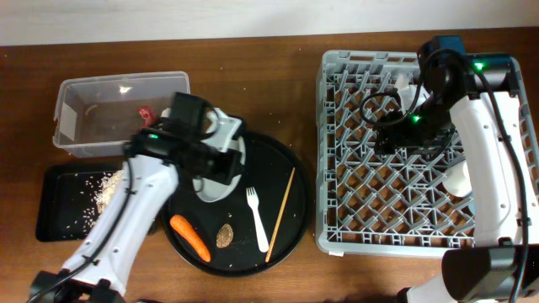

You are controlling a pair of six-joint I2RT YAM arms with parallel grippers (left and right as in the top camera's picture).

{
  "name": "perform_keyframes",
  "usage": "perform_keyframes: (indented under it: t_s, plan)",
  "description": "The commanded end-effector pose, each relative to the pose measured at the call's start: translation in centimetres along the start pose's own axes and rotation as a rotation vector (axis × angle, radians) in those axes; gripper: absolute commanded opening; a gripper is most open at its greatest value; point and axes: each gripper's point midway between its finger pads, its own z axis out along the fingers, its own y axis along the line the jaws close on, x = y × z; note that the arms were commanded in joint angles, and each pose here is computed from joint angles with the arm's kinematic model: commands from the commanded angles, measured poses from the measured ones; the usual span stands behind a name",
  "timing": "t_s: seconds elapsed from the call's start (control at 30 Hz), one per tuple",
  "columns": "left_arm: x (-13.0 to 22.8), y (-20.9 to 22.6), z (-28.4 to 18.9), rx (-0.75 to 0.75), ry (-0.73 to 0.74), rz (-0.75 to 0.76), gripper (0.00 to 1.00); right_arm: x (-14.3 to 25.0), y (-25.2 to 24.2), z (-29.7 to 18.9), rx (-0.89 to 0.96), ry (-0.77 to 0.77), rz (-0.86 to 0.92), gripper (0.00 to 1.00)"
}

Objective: Sort waste into correct bins and load items into the dishwasher rack
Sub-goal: 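Return the empty plate to the round black tray with left gripper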

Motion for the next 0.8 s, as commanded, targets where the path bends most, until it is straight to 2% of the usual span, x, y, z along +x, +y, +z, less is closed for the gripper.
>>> perform_keyframes:
  t_s: [0.0,0.2,0.3,0.33,0.4,0.47,0.53,0.6,0.7,0.77]
  plan:
    - [0.2,0.3,2.9,-0.151,0.048,-0.013,0.00,0.0,-0.3,0.0,0.012,-0.001,0.004,0.70]
    - [0.7,-1.1,6.8,-0.130,0.112,0.030,0.00,0.0,-0.3,0.0,0.012,-0.001,0.004,0.70]
    - [1.0,-1.2,7.3,-0.129,0.129,0.030,0.01,0.0,-0.3,0.0,0.012,0.000,0.005,0.70]
    - [1.0,-1.2,7.3,-0.128,0.130,0.032,0.05,0.0,-0.3,0.0,0.012,-0.001,0.004,0.70]
    - [1.0,-1.3,7.3,-0.127,0.129,0.034,0.20,0.0,-0.3,0.0,0.012,-0.001,0.004,0.70]
    - [1.0,-1.3,7.3,-0.124,0.130,0.034,0.27,0.0,-0.3,0.0,0.012,0.000,0.005,0.70]
    - [0.9,-1.5,7.1,-0.120,0.126,0.034,0.39,0.0,-0.3,0.0,0.012,-0.001,0.004,0.71]
    - [0.7,-1.7,6.3,-0.121,0.123,0.032,0.40,0.0,-0.3,0.0,0.012,0.000,0.005,0.76]
    - [0.0,-1.2,2.7,-0.145,0.097,-0.004,0.40,0.0,-0.2,0.0,0.007,-0.001,0.004,0.88]
    - [-0.1,0.1,0.0,-0.191,0.066,-0.041,0.40,0.0,0.0,0.0,-0.009,-0.002,0.004,0.93]
